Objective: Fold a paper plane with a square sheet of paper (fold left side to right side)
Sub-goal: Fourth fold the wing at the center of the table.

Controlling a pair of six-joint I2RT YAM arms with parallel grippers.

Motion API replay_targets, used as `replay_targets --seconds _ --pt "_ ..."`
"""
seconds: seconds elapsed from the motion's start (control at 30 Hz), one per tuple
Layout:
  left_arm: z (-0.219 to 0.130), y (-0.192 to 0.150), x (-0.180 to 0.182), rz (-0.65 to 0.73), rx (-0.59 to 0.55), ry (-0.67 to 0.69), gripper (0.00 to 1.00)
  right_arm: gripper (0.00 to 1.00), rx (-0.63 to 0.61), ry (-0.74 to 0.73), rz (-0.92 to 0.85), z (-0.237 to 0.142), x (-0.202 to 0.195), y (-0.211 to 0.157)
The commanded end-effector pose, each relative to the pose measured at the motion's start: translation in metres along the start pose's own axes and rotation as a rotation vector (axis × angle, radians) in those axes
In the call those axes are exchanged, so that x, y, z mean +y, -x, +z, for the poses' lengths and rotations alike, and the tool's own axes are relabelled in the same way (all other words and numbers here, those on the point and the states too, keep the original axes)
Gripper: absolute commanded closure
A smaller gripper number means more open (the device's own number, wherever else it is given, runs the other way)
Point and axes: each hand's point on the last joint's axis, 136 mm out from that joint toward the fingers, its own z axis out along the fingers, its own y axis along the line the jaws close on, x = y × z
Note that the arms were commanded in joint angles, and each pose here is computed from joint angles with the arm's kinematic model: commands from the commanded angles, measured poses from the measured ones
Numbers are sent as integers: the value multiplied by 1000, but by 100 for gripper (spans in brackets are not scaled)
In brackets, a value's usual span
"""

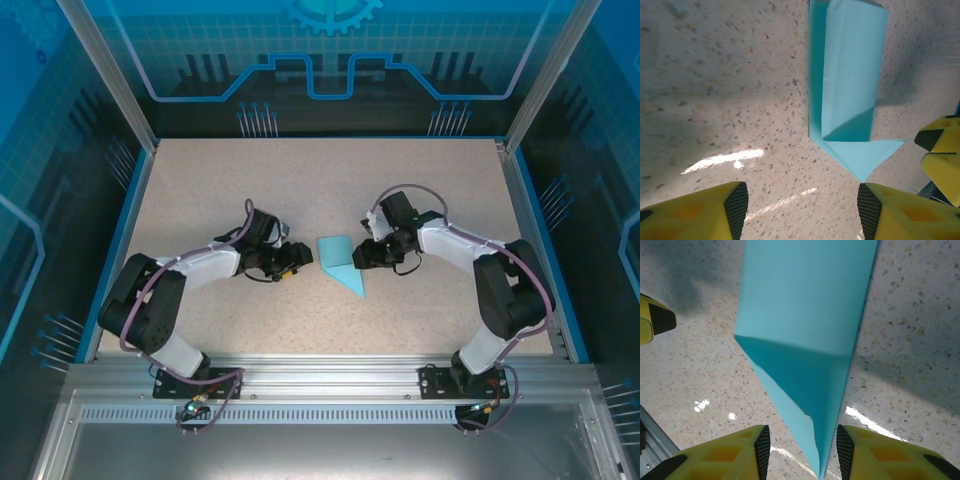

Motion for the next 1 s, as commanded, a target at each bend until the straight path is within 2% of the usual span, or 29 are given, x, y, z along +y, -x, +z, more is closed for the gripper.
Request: replay_targets --seconds 0.0,0.4,0.67,0.77,0.97 --pt "13 2 -17 2 23 -43 36 58 30 -23 6 6 -10 -3" --pt "45 6 -43 33 80 -60 37 65 51 -80 27 16 -27 -6" --pt "55 9 -44 33 96 -44 41 69 48 -102 40 18 -31 -6" --pt "58 9 -48 38 100 -47 48 69 34 -106 33 17 -31 -4" --pt "59 12 -55 49 98 -40 72 64 -45 -140 -14 -4 -28 2"
